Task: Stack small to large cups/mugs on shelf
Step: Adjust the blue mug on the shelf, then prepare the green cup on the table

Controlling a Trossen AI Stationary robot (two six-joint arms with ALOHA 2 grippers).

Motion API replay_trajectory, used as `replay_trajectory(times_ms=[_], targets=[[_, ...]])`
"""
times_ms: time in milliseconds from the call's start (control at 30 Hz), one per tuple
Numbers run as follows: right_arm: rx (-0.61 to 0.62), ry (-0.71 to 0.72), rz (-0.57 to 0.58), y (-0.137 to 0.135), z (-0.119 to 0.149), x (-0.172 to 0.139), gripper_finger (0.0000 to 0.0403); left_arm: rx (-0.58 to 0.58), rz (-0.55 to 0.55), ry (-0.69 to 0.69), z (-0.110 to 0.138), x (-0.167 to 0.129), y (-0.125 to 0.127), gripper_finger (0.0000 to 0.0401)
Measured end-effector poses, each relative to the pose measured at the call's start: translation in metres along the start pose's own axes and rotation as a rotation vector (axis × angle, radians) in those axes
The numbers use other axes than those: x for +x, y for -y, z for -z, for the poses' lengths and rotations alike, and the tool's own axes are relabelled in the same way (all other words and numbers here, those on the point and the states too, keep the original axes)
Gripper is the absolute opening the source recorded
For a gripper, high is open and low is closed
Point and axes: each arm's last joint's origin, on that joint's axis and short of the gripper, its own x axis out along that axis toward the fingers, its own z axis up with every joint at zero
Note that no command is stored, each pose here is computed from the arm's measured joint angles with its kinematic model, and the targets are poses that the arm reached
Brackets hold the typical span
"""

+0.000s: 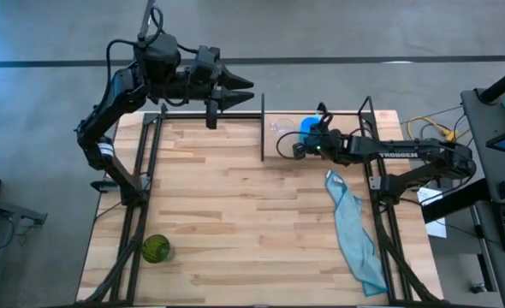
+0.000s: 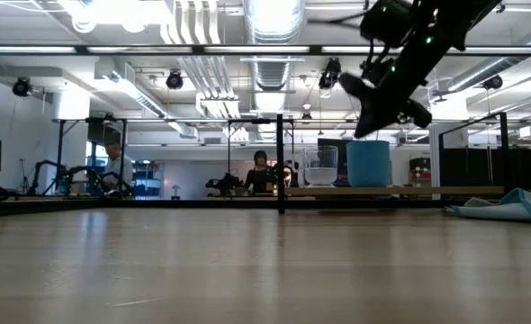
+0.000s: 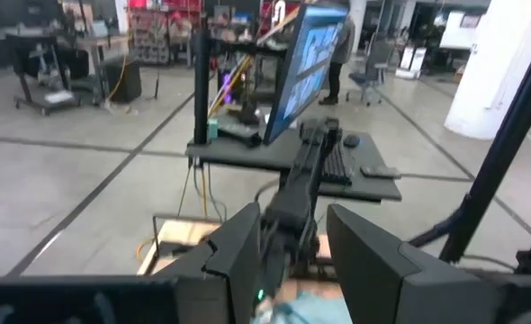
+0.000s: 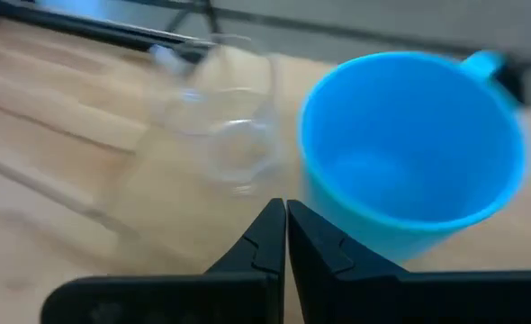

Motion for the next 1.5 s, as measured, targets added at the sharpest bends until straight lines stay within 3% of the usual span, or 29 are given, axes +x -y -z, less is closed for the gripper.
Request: replay_trajectory(times_ms=[233,400,467,567,800,1000,1100,1300,1500], targets=[[-0.024,0.038,-0.430,-0.027,-0.006,-0.048,0.0008,-0.033,-0.064,-0.161,0.009,-0.032,0.006,0.0118],[-0.007,0.062,-0.815,-0.042,-0.014,-0.086,0.0008,-0.088,-0.081,-0.395,0.028,-0.058,0.011,0.0118],[0.009,0.058,-0.893,-0.043,-0.015,-0.097,0.0008,-0.121,-0.096,-0.499,0.037,-0.067,0.014,0.0118],[-0.002,0.048,-0.916,-0.044,-0.012,-0.103,0.0012,-0.173,-0.131,-0.655,0.050,-0.076,0.019,0.0118],[-0.015,-0.005,-0.891,-0.054,-0.003,-0.091,0.0051,-0.202,-0.002,-0.797,0.079,-0.059,0.037,0.0118],[0.063,-0.014,-0.938,-0.067,0.000,-0.082,0.0098,-0.178,0.065,-1.042,0.133,-0.047,0.055,0.0118],[0.100,0.060,-1.034,-0.076,-0.005,-0.089,0.0110,-0.168,0.080,-1.169,0.165,-0.050,0.064,0.0118],[0.116,0.200,-1.196,-0.082,-0.012,-0.112,0.0114,-0.357,0.069,-1.426,0.233,-0.071,0.080,0.0118],[0.076,0.214,-1.217,-0.082,-0.010,-0.120,0.0114,-0.486,0.159,-1.412,0.275,-0.091,0.102,0.0118]])
